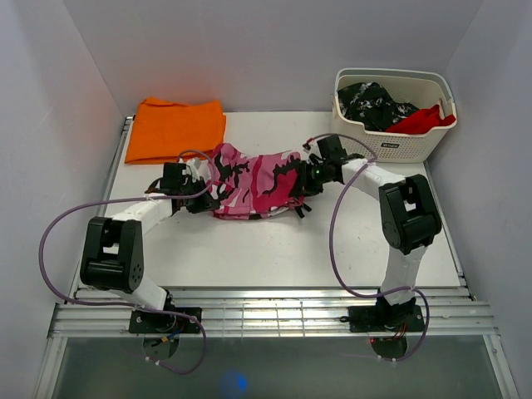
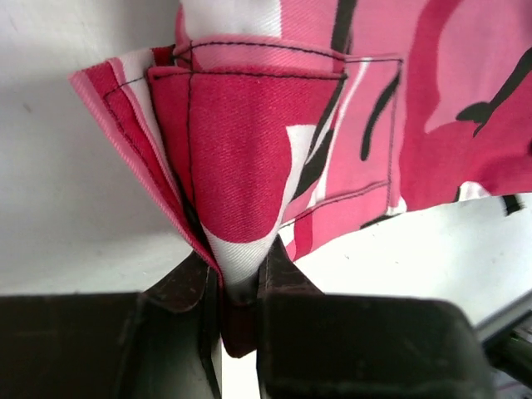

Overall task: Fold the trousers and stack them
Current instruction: Neatly place the folded trousers to the corner

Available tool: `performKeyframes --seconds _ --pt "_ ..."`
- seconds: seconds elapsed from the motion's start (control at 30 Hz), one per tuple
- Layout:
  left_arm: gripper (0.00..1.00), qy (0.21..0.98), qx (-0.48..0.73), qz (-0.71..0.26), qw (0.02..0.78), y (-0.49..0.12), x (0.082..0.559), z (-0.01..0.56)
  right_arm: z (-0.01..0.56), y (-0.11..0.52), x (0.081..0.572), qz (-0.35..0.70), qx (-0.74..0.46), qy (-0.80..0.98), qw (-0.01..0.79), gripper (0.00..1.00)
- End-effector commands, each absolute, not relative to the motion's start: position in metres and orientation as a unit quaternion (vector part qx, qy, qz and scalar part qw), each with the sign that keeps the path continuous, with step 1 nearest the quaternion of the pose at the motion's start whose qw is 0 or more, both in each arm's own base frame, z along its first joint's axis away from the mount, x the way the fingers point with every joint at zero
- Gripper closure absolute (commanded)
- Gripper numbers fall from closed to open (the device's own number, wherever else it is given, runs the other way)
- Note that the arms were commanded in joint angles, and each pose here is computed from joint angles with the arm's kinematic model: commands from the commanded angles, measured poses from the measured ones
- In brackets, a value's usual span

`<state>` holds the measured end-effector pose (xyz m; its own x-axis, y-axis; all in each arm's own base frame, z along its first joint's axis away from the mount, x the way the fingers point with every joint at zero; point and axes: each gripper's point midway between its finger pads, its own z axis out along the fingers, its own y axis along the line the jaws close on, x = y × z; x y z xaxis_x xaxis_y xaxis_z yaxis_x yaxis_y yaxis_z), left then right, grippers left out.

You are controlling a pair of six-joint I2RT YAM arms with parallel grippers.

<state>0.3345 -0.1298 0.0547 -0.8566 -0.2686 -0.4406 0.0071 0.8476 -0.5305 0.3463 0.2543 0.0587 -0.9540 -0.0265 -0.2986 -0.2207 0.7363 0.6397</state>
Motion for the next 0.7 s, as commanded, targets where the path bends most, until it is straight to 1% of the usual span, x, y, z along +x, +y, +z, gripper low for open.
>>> performKeyframes --seconds 0.0,0.03,0.07,0.13,0.17,0.2,0.27,0.3,0.33,0.37,0.4,0.43,0.47,0.5,0.6,0.67 --pt "1.00 0.897 0.018 -0.228 0.378 -0.119 0.371 0.117 0.127 0.284 0.392 0.346 -0.163 0.884 0.270 0.92" --pt "1.00 0.889 0.033 -0.220 0.401 -0.117 0.376 0.131 0.156 0.297 0.402 0.349 -0.183 0.866 0.307 0.92" --pt "1.00 0.870 0.062 -0.204 0.444 -0.113 0.383 0.159 0.171 0.302 0.413 0.345 -0.192 0.853 0.341 0.92" --pt "1.00 0.849 0.077 -0.171 0.494 -0.103 0.394 0.186 0.199 0.315 0.424 0.342 -0.216 0.829 0.387 0.92" --pt "1.00 0.832 0.090 -0.152 0.526 -0.095 0.401 0.210 0.226 0.324 0.436 0.343 -0.224 0.807 0.424 0.92" --pt "1.00 0.800 0.092 -0.117 0.582 -0.076 0.419 0.247 0.246 0.342 0.454 0.337 -0.240 0.782 0.465 0.92" --pt "1.00 0.788 0.086 -0.101 0.601 -0.064 0.427 0.261 0.271 0.350 0.465 0.343 -0.243 0.761 0.495 0.92" --pt "1.00 0.776 0.077 -0.090 0.620 -0.055 0.435 0.273 0.262 0.358 0.477 0.337 -0.240 0.763 0.497 0.92" --pt "1.00 0.772 0.066 -0.081 0.627 -0.042 0.440 0.277 0.267 0.364 0.484 0.338 -0.241 0.755 0.507 0.92" --pt "1.00 0.761 0.066 -0.080 0.641 -0.038 0.447 0.288 0.294 0.371 0.494 0.346 -0.240 0.734 0.533 0.92" --pt "1.00 0.751 0.070 -0.083 0.652 -0.038 0.451 0.294 0.280 0.379 0.505 0.348 -0.235 0.741 0.525 0.92" --pt "1.00 0.742 0.071 -0.066 0.663 -0.020 0.453 0.300 0.288 0.383 0.509 0.354 -0.230 0.736 0.530 0.92" --pt "1.00 0.737 0.075 -0.062 0.669 -0.017 0.454 0.302 0.307 0.388 0.514 0.358 -0.230 0.718 0.551 0.92" --pt "1.00 0.723 0.079 -0.057 0.683 -0.014 0.457 0.310 0.311 0.391 0.515 0.356 -0.227 0.712 0.561 0.92" --pt "1.00 0.715 0.067 -0.049 0.694 0.003 0.468 0.313 0.333 0.398 0.523 0.361 -0.222 0.672 0.608 0.92" --pt "1.00 0.712 0.044 -0.039 0.700 0.026 0.474 0.314 0.339 0.403 0.530 0.355 -0.218 0.658 0.628 0.92"
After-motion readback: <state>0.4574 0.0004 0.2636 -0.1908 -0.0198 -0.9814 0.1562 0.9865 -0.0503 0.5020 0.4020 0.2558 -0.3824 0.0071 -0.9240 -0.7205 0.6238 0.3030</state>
